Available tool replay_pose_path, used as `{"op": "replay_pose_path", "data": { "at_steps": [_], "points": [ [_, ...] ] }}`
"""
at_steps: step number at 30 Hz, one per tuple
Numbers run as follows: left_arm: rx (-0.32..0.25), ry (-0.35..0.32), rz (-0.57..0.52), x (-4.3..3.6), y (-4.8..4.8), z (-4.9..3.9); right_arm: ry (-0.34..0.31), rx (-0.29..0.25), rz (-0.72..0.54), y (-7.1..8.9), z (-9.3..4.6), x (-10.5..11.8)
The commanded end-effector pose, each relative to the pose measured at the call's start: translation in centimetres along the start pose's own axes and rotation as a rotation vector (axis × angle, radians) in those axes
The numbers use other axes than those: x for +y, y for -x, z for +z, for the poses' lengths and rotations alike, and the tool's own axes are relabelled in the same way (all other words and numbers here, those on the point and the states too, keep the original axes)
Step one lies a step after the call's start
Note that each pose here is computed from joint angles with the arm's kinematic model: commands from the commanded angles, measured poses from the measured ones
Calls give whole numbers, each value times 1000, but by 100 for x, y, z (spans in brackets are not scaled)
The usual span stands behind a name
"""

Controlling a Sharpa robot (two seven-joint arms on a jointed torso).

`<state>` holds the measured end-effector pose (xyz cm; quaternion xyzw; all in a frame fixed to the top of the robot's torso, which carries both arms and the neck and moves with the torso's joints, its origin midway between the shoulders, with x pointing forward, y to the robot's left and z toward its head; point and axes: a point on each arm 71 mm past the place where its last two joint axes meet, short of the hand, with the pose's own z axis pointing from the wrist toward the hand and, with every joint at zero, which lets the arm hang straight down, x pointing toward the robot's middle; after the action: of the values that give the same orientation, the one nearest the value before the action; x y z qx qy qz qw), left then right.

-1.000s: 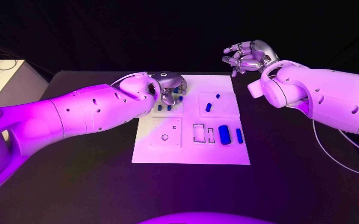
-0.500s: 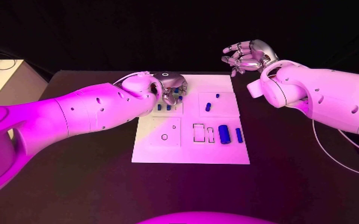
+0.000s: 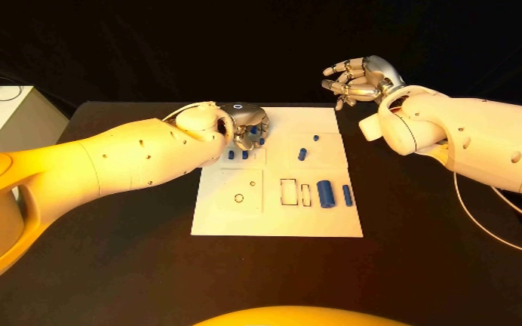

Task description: Assemble the parts on the task board

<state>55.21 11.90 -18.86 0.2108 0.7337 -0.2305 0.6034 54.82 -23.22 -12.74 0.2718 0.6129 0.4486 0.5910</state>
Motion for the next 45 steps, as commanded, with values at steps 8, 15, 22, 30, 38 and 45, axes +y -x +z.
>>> {"op": "replay_pose_path", "data": {
  "at_steps": [8, 15, 22, 30, 38, 45],
  "points": [
    [28, -11, -15, -27, -31, 26, 8, 1, 2, -1, -1, 14],
    [23, -18, -26, -41, -31, 32, 8, 1, 2, -1, -2, 16],
    [27, -19, -30, -46, -40, 46, 9, 3, 2, -8, -3, 22],
    [34, -16, -31, -42, -60, 59, 9, 4, 2, -9, -3, 27],
    [43, -13, -30, -29, -72, 62, 9, 5, 1, -9, -4, 30],
    [41, -10, -27, -21, -71, 62, 9, 7, 1, -12, -3, 32]
  ]
}}
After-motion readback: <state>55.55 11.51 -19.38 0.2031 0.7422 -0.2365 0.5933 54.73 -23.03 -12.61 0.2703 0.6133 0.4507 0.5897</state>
